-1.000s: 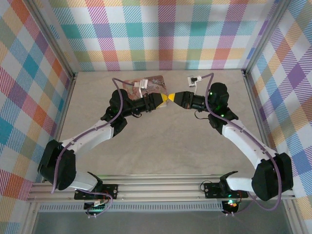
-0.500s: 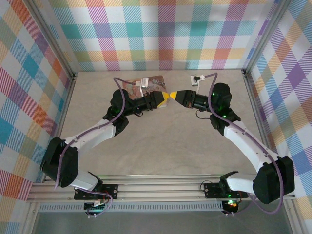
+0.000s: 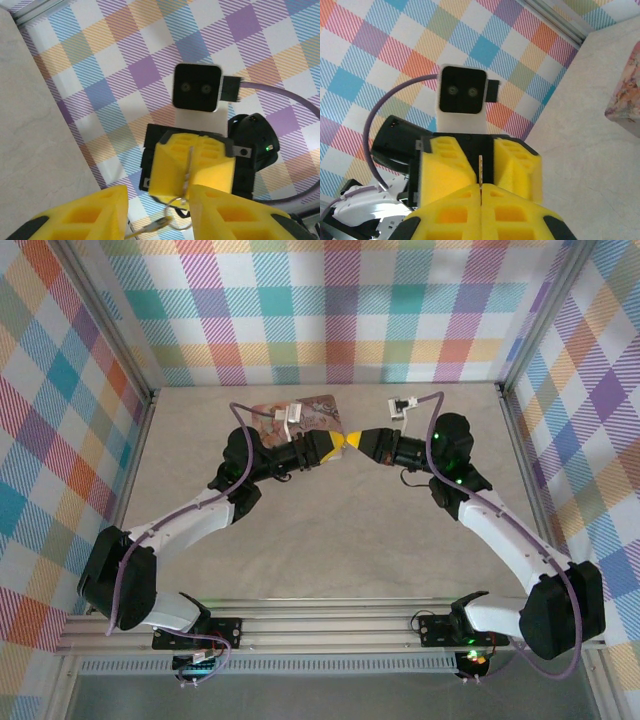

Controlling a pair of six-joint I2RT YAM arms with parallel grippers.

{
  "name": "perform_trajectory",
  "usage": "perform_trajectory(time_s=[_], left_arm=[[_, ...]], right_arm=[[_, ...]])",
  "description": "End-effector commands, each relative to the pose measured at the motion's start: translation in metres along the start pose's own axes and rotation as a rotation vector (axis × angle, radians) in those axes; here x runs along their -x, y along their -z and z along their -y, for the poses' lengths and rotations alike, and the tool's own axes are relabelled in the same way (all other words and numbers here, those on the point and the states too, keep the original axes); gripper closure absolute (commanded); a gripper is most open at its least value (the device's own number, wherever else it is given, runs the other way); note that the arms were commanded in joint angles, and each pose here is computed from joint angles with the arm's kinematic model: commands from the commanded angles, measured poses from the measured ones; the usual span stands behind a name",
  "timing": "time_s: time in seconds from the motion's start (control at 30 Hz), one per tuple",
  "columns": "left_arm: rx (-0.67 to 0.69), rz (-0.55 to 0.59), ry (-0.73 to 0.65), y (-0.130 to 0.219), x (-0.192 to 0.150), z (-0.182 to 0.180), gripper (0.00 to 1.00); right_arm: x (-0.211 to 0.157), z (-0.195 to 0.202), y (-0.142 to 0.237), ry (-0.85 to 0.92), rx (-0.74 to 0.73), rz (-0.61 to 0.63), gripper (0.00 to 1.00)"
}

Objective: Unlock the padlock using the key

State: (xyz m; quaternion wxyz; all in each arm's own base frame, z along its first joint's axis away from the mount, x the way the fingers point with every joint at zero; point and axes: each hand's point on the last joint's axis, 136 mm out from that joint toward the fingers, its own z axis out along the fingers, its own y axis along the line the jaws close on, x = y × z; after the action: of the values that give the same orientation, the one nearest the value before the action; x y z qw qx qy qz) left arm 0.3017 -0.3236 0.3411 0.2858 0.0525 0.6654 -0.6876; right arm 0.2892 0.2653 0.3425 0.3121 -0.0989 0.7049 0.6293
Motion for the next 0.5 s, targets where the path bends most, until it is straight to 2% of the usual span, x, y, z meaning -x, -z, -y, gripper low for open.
perform_trajectory(time_s=[0.0, 0.47], left_arm=[[-0.084, 0.049, -0.069, 0.009, 0.005, 0.033, 0.64], [-0.087, 0.022, -0.031, 0.000, -0.006, 0.022, 0.70]], right_arm=[[-0.009, 0.003, 0.003, -0.006, -0.017, -0.003, 1.00], [-0.006, -0.004, 0.002, -0.008, 0.016, 0.007, 1.00]])
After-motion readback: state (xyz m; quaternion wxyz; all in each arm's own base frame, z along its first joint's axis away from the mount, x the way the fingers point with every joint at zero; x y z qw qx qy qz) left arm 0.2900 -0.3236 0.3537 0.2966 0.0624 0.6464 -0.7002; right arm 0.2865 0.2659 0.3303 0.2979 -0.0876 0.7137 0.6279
